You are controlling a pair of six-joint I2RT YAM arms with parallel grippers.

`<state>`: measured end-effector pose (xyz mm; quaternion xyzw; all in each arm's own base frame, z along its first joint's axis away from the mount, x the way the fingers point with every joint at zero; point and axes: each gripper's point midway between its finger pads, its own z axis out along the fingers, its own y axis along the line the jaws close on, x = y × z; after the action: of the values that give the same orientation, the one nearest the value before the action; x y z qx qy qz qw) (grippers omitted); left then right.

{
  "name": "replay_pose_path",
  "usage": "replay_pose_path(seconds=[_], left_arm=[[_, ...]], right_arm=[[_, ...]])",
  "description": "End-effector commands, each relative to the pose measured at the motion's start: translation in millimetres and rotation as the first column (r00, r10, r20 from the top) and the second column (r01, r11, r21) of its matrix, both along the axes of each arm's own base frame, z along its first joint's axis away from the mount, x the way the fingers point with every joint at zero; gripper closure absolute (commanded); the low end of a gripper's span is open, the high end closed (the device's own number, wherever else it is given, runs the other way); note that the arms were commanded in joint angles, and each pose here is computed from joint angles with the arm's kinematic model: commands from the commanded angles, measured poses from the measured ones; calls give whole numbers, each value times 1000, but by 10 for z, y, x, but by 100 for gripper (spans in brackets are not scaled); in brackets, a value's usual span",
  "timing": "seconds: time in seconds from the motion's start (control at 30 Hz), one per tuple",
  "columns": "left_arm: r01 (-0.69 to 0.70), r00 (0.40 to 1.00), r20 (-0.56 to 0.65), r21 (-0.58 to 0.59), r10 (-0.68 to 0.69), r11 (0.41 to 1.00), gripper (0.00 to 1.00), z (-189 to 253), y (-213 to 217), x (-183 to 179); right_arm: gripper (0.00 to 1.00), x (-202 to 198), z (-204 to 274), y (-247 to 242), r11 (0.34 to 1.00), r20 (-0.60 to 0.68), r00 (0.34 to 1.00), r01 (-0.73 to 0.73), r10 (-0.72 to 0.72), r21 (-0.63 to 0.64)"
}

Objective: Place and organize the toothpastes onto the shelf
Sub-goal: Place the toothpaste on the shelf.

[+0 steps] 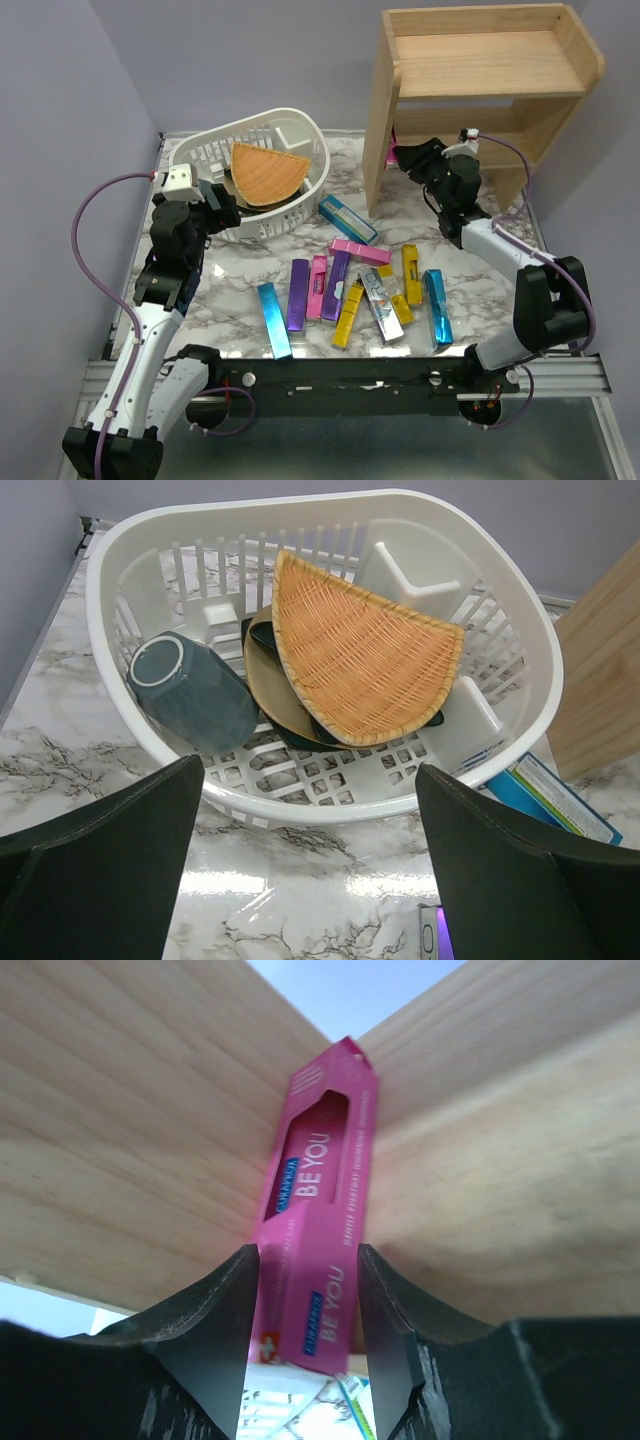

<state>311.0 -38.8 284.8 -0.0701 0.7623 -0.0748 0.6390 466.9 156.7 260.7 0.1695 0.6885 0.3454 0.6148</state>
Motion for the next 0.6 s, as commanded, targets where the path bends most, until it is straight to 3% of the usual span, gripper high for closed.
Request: replay_pose_path(seconds=[0.0,0.3,0.57], left_arm=[[-13,1000,11,3,13,1000,1,35,19,-1],[-1,1000,12,-2,1,1000,1,53,-3,-2],[19,1000,17,-14,-19,1000,1,83,-40,-27]], right_arm=[[48,56,98,185,996,10,996,-85,85,18],[48,-114,316,77,997,55,996,-66,69,-42],[36,-481,393,-94,990,61,997,-43,52,-136]])
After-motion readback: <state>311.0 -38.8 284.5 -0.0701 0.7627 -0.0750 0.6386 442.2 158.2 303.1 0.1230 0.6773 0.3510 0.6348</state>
